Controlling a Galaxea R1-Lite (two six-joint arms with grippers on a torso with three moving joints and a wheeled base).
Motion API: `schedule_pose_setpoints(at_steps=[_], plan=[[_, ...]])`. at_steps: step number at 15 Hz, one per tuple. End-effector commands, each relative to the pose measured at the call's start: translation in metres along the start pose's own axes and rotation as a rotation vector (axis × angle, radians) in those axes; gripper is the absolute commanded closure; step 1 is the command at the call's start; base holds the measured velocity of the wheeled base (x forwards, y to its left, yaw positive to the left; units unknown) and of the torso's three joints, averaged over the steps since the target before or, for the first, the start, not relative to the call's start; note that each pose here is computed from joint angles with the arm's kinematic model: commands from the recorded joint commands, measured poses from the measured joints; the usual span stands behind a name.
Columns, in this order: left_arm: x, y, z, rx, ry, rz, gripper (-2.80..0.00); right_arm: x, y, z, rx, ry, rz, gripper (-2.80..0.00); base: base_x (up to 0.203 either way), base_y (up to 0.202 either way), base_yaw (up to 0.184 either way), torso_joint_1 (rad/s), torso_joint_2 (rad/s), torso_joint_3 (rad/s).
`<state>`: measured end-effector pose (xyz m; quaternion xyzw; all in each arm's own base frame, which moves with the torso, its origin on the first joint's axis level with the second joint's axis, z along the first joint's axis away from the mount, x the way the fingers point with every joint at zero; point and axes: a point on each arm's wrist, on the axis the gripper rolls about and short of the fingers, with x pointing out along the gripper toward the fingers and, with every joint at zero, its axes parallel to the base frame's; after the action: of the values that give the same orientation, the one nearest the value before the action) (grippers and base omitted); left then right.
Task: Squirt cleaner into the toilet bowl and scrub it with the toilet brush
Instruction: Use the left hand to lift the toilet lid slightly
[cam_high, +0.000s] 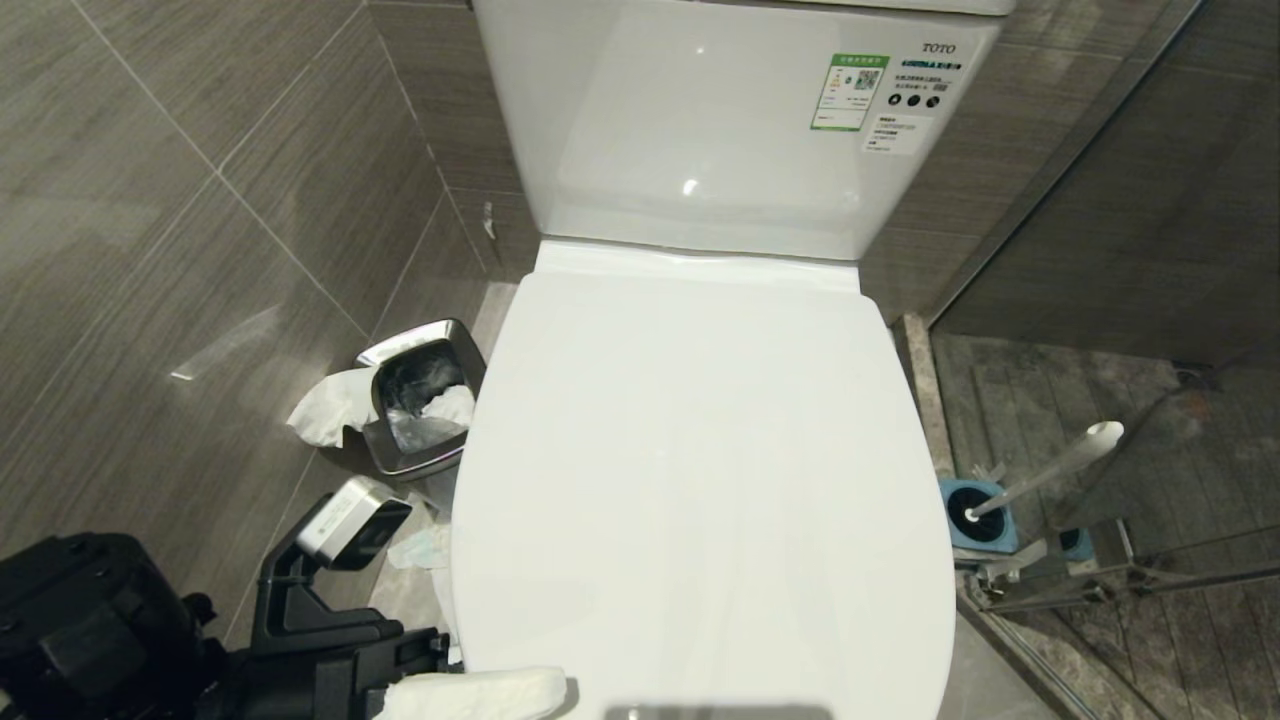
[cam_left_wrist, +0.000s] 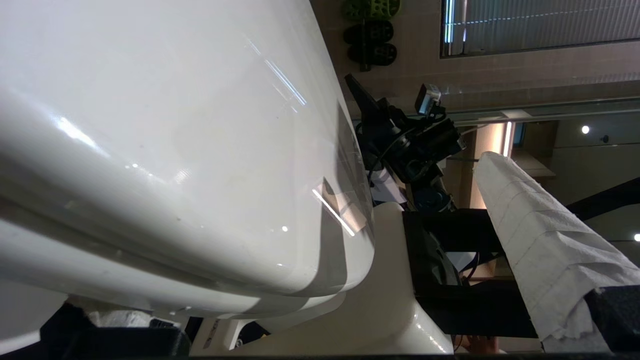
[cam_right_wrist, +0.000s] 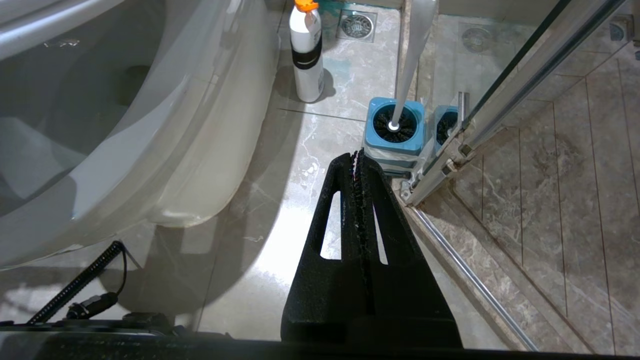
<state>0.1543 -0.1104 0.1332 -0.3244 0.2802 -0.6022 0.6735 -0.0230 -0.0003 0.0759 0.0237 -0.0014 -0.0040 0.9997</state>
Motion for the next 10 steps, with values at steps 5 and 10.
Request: schedule_pose_setpoints(at_steps=[5, 10], plan=[[-0.003, -0.01, 0.002, 0.037, -0.021, -0.026, -2.8, 0.0, 0.0, 0.0, 0.0, 0.001, 0.0, 0.0, 0.0, 0.0, 0.0, 0.0, 0.0, 0.0], [-0.008, -0.02, 0.004, 0.06, -0.049, -0.041, -2.8, 0.0, 0.0, 0.0, 0.0, 0.001, 0.0, 0.0, 0.0, 0.0, 0.0, 0.0, 0.0, 0.0]])
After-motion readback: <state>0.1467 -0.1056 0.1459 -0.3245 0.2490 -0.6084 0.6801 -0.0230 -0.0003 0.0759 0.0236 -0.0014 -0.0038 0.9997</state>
